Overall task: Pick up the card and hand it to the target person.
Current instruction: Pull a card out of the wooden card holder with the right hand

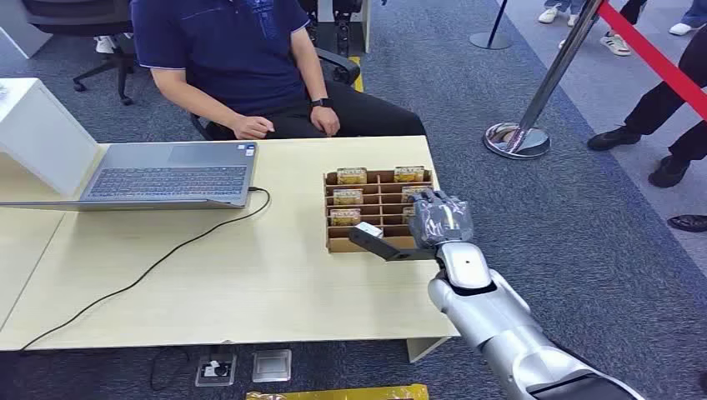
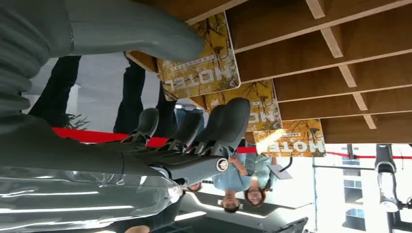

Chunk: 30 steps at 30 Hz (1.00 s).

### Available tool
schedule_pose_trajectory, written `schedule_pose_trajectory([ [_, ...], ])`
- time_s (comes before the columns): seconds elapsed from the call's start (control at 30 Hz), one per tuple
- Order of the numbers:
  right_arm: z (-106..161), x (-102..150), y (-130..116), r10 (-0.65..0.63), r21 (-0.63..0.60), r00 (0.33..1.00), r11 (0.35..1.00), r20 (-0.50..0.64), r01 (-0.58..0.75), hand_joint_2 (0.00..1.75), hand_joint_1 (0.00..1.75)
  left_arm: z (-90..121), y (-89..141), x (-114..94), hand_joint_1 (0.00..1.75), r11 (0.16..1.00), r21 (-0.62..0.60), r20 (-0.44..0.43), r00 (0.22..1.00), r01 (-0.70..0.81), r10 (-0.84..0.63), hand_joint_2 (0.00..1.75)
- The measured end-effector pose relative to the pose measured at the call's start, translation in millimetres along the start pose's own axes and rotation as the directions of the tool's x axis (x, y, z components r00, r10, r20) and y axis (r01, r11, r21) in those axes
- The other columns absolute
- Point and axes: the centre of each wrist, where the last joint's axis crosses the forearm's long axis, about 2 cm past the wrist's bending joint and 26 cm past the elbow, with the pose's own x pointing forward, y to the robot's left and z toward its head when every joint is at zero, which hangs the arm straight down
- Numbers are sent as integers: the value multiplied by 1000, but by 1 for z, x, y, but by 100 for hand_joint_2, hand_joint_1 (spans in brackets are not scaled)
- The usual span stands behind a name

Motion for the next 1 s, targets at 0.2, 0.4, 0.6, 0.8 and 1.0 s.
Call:
schedule_pose_trajectory([
  [0.2,0,0,0,2,2,1000,1000,-4,-2,175,107,0,0,0,0,1000,0,7,1000,0,0,0],
  [0.4,2,-1,2,6,9,1000,1000,-11,-6,175,152,0,0,0,0,1000,0,11,1000,0,0,0],
  [0.6,2,-3,3,15,11,1000,1000,-15,-15,175,174,0,1,1,0,1000,-2,13,1000,0,0,0],
  [0.8,2,-4,3,25,9,1000,1000,-12,-25,175,175,0,1,1,0,1000,-2,13,1000,0,0,0],
  [1.0,1,-4,1,21,-6,1000,1000,-3,-21,175,175,0,1,1,0,1000,-1,14,1000,-6,6,0],
])
